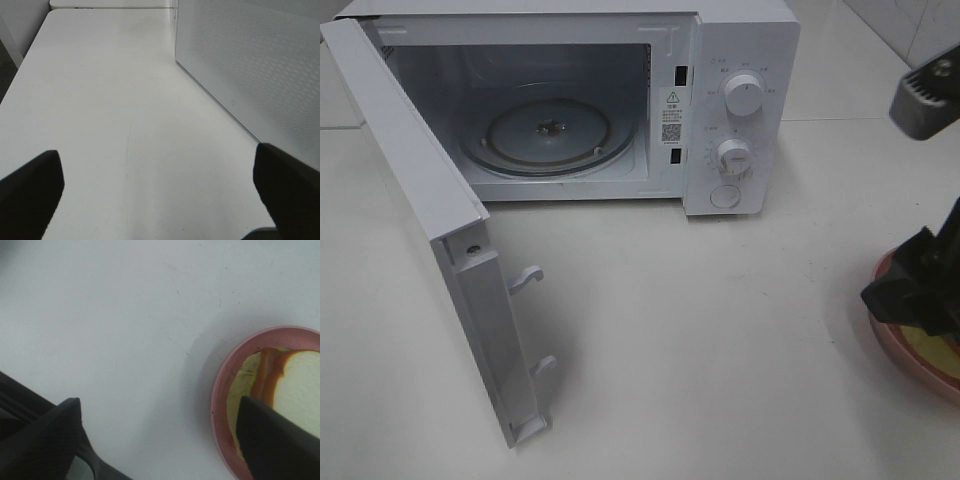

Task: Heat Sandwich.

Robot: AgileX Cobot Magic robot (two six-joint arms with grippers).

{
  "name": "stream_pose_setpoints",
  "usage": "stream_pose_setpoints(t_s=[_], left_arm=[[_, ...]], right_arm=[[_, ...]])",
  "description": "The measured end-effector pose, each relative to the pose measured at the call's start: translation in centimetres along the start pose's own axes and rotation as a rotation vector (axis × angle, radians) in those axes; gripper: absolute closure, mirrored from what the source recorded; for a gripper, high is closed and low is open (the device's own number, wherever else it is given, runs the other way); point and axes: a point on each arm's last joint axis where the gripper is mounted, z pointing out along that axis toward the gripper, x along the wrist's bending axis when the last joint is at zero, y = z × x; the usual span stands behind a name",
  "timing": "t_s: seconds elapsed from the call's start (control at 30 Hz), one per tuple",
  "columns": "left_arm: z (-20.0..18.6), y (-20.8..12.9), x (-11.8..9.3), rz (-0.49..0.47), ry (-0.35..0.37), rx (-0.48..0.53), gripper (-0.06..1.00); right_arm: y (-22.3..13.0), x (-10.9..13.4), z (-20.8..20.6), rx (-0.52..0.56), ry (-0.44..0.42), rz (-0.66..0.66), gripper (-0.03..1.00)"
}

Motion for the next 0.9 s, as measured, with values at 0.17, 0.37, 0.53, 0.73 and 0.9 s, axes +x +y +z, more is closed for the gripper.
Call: stream_pose_setpoints(t_s=[0.17, 0.37, 0.53, 0.73, 0.9], left_arm=[[0.0, 0.0, 0.0, 0.000, 0.000, 0.000, -0.03], [0.0, 0.0, 0.0, 0.000, 0.000, 0.000, -0.03], [0.0, 0.0, 0.0, 0.000, 0.000, 0.000, -0.03], [0.0, 0.0, 0.0, 0.000, 0.000, 0.000, -0.03], [0.0, 0.0, 0.0, 0.000, 0.000, 0.000, -0.03]], right_arm=[[-1.4, -0.2, -2.3, -0.053, 0.013, 0.006, 0.17], [-3.1, -0.6, -4.7, -0.117, 0.008, 0.020, 0.18], [-4.7, -0.9, -6.2, -0.153, 0.005, 0.032, 0.19], [-6.4, -1.1, -7.4, -0.164, 0.001, 0.044, 0.20], [-8.3, -1.4, -9.0, -0.256, -0.003, 0.070, 0.20]])
